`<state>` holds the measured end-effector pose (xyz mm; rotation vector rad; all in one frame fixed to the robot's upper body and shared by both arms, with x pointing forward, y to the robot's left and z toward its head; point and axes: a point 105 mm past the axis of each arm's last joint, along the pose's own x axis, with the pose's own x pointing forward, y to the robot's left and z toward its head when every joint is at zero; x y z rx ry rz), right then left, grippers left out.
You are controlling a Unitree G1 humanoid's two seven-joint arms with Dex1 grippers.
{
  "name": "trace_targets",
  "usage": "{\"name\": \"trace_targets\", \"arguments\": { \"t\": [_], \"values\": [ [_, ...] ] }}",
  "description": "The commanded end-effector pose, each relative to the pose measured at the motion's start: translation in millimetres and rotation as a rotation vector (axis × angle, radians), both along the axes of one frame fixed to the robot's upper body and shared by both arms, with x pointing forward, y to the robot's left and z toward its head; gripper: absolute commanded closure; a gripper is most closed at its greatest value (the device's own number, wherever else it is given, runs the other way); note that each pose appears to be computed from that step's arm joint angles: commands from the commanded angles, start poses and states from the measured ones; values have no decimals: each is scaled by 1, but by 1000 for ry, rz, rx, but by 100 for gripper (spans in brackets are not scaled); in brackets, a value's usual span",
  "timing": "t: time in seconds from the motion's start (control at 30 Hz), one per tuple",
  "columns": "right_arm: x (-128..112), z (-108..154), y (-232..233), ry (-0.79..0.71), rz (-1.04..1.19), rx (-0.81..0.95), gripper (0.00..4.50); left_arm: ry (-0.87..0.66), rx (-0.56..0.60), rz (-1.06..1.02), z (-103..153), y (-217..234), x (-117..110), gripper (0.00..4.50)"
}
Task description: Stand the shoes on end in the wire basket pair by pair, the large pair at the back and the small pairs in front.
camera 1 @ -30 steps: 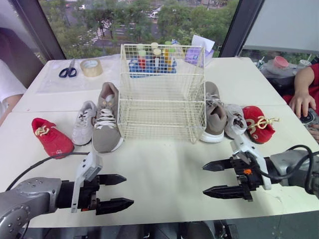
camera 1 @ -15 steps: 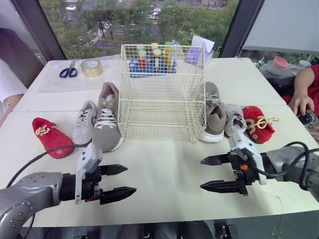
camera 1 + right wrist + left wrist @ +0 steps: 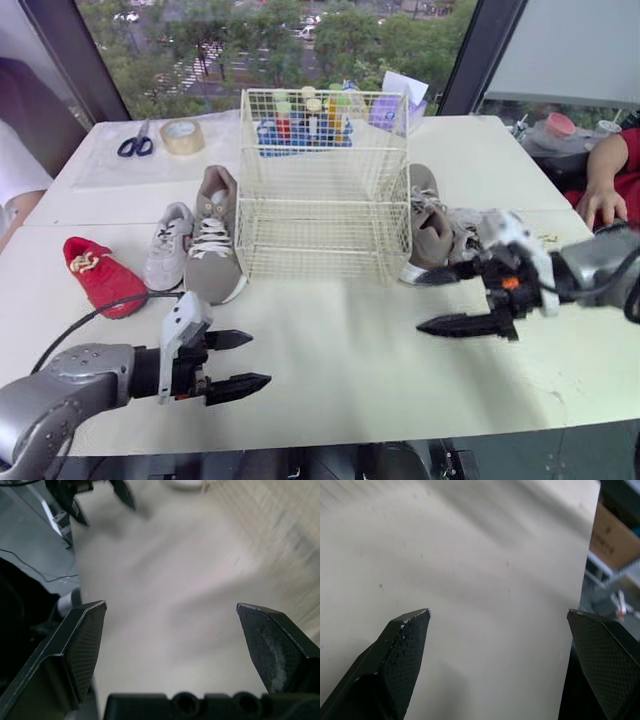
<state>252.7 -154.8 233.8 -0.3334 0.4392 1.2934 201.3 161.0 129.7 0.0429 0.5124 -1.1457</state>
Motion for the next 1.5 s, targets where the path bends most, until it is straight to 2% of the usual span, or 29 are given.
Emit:
{"name": "trace_targets", "arguments": {
  "t": [0.03,0.13,0.37,0.47,0.57,0.6,0.63,0.7,0.8,1.0,1.2,1.5],
  "values": [
    [14,23,10,-66,48,12,0,-84,-48,-111,39,-6,-4,2],
    [35,24,26,-75,79,21,0,-142,-67,-172,59,-14,-5,2],
    [74,-19,48,-120,90,-198,0,-170,-100,-161,52,-31,-4,2],
    [88,-27,50,-155,48,-252,84,-183,-128,-145,51,-38,-4,0],
    [97,-31,48,-170,15,-273,240,-197,-147,-129,50,-44,-1,0],
    [96,-33,48,-179,26,-293,276,-197,-156,-125,50,-46,-1,0],
    [95,-34,48,-190,43,-314,340,-196,-163,-123,49,-47,-1,0],
    [92,-36,48,-209,68,-348,437,-194,-169,-122,47,-50,0,0],
    [91,-34,45,-289,111,-423,446,-191,-165,-117,42,-51,2,0],
    [105,-17,53,-468,120,-425,446,-192,-160,-114,38,-50,9,0],
    [99,-10,65,-338,109,-287,446,-196,-144,-126,35,-50,11,0],
    [74,-15,60,-309,191,-307,446,-193,-142,-122,32,-48,14,0]
  ]
}}
